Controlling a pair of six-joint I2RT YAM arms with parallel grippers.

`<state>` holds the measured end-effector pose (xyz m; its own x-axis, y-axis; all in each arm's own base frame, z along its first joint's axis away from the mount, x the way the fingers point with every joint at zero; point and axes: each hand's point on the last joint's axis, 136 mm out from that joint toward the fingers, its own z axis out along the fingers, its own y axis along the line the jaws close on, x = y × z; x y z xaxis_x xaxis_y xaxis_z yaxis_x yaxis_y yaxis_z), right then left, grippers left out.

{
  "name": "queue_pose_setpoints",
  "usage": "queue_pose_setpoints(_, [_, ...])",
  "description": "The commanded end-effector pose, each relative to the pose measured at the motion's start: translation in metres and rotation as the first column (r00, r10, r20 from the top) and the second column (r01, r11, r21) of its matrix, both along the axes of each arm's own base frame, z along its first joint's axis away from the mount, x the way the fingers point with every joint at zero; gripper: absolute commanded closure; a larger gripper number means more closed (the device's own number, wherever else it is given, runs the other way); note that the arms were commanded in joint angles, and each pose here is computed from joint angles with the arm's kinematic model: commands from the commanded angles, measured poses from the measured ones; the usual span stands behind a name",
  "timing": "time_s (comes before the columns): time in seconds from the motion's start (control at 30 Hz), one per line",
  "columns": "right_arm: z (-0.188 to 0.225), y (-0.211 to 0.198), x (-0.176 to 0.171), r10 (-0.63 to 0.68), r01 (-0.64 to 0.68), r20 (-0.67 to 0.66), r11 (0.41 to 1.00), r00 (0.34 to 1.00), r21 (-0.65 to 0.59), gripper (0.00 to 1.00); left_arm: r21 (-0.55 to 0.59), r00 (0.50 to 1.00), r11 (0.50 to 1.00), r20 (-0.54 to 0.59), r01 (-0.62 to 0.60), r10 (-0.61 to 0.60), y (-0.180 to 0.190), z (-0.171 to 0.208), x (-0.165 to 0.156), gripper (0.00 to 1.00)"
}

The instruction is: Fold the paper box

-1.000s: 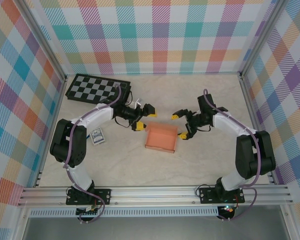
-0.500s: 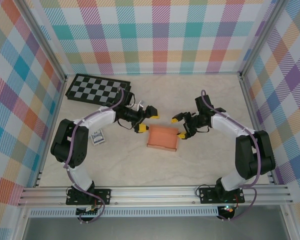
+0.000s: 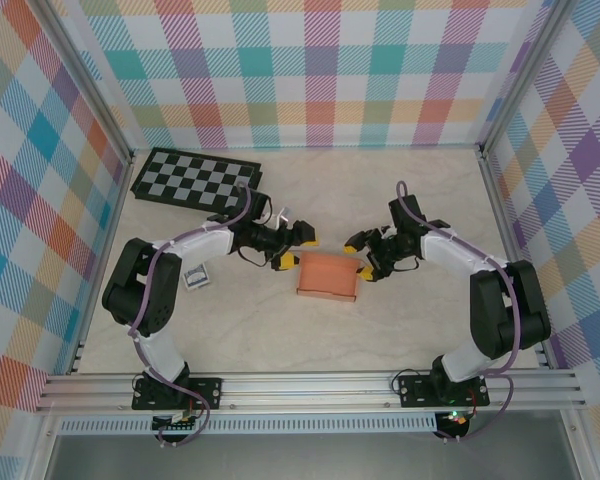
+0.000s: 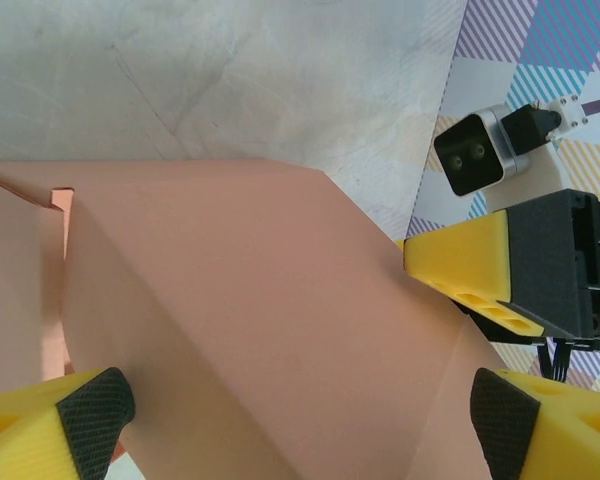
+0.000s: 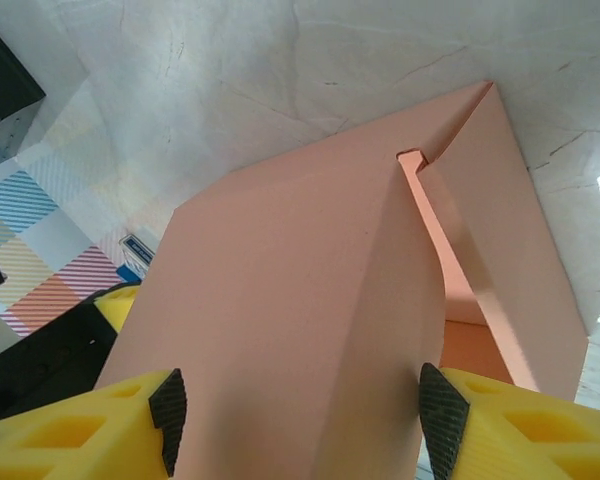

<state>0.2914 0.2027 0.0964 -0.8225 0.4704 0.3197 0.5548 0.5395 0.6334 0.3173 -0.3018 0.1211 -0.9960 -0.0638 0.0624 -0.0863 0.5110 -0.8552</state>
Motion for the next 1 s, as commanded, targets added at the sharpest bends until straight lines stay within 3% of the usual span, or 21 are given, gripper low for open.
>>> queue_pose_setpoints(0.0, [-0.003,0.005,0.001,0.038,-0.038,0.04,0.999,0.998,0.004,0.36,-0.03,1.0,1.0,0.013,-0.005,0.005,-0.009,0.002,0.0,0.1])
queue_pose_setpoints(0.4, [0.001,0.009,0.006,0.032,-0.033,0.039,0.999,0.999,0.02,0.38,-0.069,0.999,0.997,-0.011,0.046,-0.047,-0.029,0.013,-0.008,0.07])
queue_pose_setpoints(0.6, [-0.004,0.003,0.004,0.068,-0.066,0.058,0.997,0.996,-0.028,0.4,0.065,0.996,0.995,0.024,0.079,-0.08,-0.015,-0.02,-0.014,0.08])
queue_pose_setpoints(0.8, [-0.004,-0.006,0.001,0.188,-0.176,0.076,0.975,0.979,-0.134,0.4,0.175,0.99,0.979,0.077,0.105,-0.12,0.0,-0.047,-0.017,0.1])
queue_pose_setpoints(0.97, [-0.007,-0.01,0.0,0.208,-0.193,0.082,0.967,0.975,-0.165,0.39,0.188,0.986,0.974,0.081,0.126,-0.143,0.001,-0.054,-0.02,0.13])
